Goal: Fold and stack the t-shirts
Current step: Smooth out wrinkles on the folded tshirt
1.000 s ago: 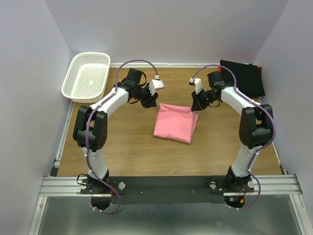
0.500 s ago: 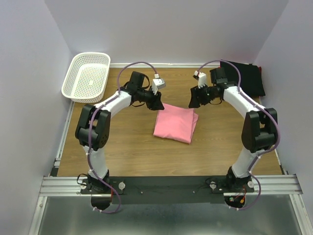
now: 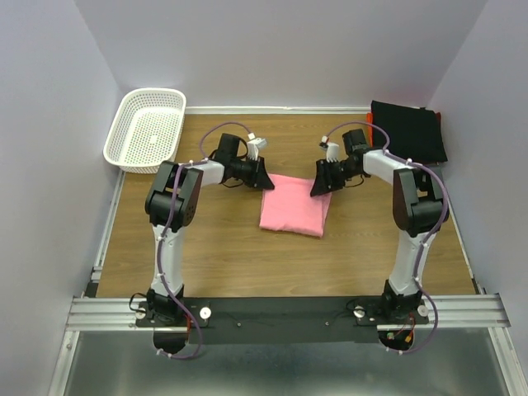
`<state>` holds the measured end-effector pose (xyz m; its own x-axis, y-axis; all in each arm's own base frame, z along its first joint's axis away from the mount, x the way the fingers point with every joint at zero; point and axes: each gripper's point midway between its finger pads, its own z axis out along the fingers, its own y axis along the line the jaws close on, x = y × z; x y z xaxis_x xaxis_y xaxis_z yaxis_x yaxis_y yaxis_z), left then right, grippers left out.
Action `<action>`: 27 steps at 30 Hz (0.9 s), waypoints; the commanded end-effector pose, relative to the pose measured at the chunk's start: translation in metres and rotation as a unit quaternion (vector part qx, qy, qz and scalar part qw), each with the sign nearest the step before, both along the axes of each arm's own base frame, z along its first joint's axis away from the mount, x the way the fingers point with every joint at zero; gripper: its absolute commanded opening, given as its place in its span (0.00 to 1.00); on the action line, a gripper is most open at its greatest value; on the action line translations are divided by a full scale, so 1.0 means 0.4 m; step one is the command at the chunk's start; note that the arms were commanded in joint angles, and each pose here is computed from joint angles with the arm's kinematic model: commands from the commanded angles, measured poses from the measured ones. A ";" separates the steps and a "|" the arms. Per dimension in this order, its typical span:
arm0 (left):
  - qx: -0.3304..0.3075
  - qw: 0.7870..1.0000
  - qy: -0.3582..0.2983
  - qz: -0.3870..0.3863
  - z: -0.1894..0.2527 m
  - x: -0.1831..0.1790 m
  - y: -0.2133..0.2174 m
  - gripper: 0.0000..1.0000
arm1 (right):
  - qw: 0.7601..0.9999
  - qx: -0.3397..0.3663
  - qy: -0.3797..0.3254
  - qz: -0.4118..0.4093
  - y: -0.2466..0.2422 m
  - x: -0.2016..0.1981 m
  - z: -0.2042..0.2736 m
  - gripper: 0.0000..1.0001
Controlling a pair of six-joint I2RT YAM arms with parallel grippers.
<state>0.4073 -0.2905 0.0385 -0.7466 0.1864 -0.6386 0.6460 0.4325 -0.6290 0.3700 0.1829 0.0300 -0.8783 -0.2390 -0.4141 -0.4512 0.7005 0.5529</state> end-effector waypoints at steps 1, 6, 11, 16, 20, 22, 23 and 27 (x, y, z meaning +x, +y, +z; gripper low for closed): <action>-0.018 0.998 0.021 0.057 -0.008 0.046 0.066 0.26 | 0.997 -0.055 -0.062 -0.006 -0.028 0.126 -0.039 0.53; -0.039 0.996 -0.076 0.027 0.161 0.027 0.075 0.35 | 0.992 -0.008 -0.122 -0.004 0.007 0.167 0.123 0.59; -0.088 0.992 -0.088 -0.029 0.274 -0.099 0.029 0.41 | 0.989 0.124 -0.079 0.019 0.082 0.025 0.276 0.61; -0.144 0.983 0.005 -0.109 0.253 -0.329 -0.079 0.41 | 0.983 0.176 0.044 0.030 0.133 -0.124 0.229 0.52; -0.130 0.983 0.038 -0.123 0.185 -0.380 -0.121 0.43 | 0.976 0.177 0.123 0.022 0.132 -0.192 0.139 0.50; -0.113 0.984 0.077 -0.110 0.106 -0.363 -0.117 0.43 | 0.978 0.154 0.141 0.019 0.118 -0.210 0.070 0.50; -0.096 0.985 0.113 -0.088 0.035 -0.343 -0.089 0.43 | 0.979 0.142 0.143 0.014 0.108 -0.209 0.045 0.49; -0.065 0.985 0.155 -0.029 -0.079 -0.292 0.002 0.43 | 0.981 0.108 0.159 -0.001 0.059 -0.220 -0.048 0.48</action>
<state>0.2738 -0.3202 0.0383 -0.8543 0.2177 -0.4719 0.5131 0.2090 -0.8325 0.2842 0.2236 0.0358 -0.9683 -0.1746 -0.1786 -0.2435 0.5012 0.8304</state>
